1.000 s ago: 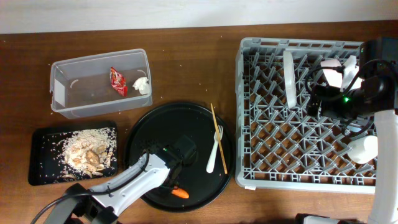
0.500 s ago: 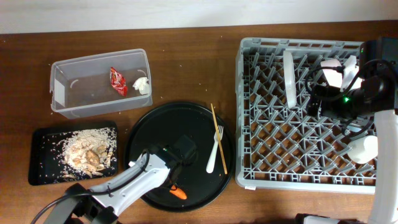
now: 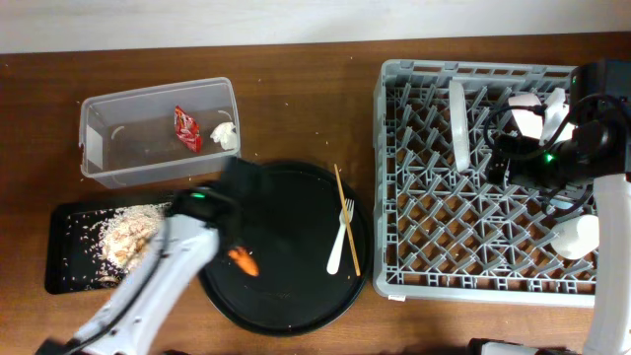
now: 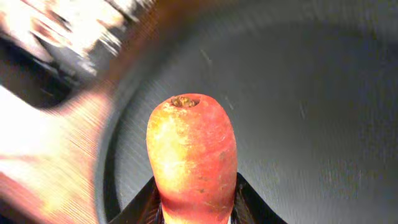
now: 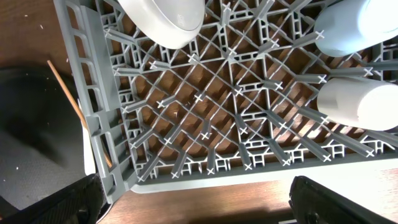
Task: Sort waste into correct bins and load items into the dishwasher rack
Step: 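Carry the carrot left and drop it onto the small black tray, then reach right gripper toward the white fork and chopstick on the tray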
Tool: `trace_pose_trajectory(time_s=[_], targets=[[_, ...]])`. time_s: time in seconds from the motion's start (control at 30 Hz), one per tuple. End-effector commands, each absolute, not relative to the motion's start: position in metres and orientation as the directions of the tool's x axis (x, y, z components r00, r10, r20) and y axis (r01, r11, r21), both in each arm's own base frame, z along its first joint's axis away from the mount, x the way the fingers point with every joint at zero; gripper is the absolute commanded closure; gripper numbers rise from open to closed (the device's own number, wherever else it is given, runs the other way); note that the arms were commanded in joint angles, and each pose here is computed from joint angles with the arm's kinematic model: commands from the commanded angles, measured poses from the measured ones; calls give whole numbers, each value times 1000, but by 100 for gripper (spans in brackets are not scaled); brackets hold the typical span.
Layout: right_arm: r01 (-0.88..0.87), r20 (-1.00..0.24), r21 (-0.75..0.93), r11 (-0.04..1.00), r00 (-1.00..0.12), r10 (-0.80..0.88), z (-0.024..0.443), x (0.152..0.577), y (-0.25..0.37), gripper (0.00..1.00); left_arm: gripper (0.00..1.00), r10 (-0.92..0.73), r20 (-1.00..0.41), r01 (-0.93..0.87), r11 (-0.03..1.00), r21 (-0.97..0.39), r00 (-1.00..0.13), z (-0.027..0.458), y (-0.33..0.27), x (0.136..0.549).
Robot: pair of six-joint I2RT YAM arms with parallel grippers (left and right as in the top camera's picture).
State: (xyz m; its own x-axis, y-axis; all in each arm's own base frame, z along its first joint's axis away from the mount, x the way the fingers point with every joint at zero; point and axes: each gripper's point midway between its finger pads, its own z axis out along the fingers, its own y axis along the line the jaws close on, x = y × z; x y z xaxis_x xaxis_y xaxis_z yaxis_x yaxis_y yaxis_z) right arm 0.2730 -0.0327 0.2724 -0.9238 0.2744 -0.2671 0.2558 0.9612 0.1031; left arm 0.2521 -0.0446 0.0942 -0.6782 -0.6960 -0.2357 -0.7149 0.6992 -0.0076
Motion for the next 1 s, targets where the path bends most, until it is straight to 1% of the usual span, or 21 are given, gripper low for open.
trace_pose_trajectory(time_s=[0.0,0.03,0.1,0.13,0.27,0.33,0.43,0.57,0.67,0.7,0.8,0.83,0.97], targets=[[253,-260,105,962,-927,272,270,273,-33,2,91,-771,-282,-795,605,-45,-571,114,10,259],[253,-260,105,962,-927,272,270,273,-33,2,90,-810,-283,-836,547,-47,-514,115,29,258],[253,-260,105,962,-927,272,270,273,-33,2,88,-851,-283,-881,472,-43,-442,114,57,255],[253,-260,105,962,-927,272,270,273,-33,2,88,-877,-280,-908,417,-39,-390,113,72,251],[253,-260,105,962,-927,272,270,273,-33,2,87,-941,-271,-973,227,-52,-205,106,126,239],[253,-260,105,962,-927,272,270,273,-33,2,87,-953,-276,-987,150,-62,-127,102,148,236],[253,-260,105,962,-927,272,270,273,-33,2,86,-958,-284,-995,72,-72,-49,93,172,235],[253,-259,105,962,-927,272,270,273,-33,2,86,-961,-275,-999,8,-54,7,71,195,235],[253,-260,105,962,-927,272,270,273,-33,2,85,-967,-255,-1000,-17,-21,21,52,203,234],[253,-260,105,962,-927,272,270,273,-33,2,83,-968,-249,-1000,-21,-12,24,48,204,233],[253,-260,105,962,-927,272,270,273,-33,2,81,-973,-227,-999,-34,16,30,34,206,230],[253,-260,105,962,-927,272,270,273,-33,2,79,-974,-224,-999,-34,21,28,32,206,230],[253,-260,105,962,-927,272,270,273,-33,2,60,-974,-224,-999,-34,20,28,32,207,230]])
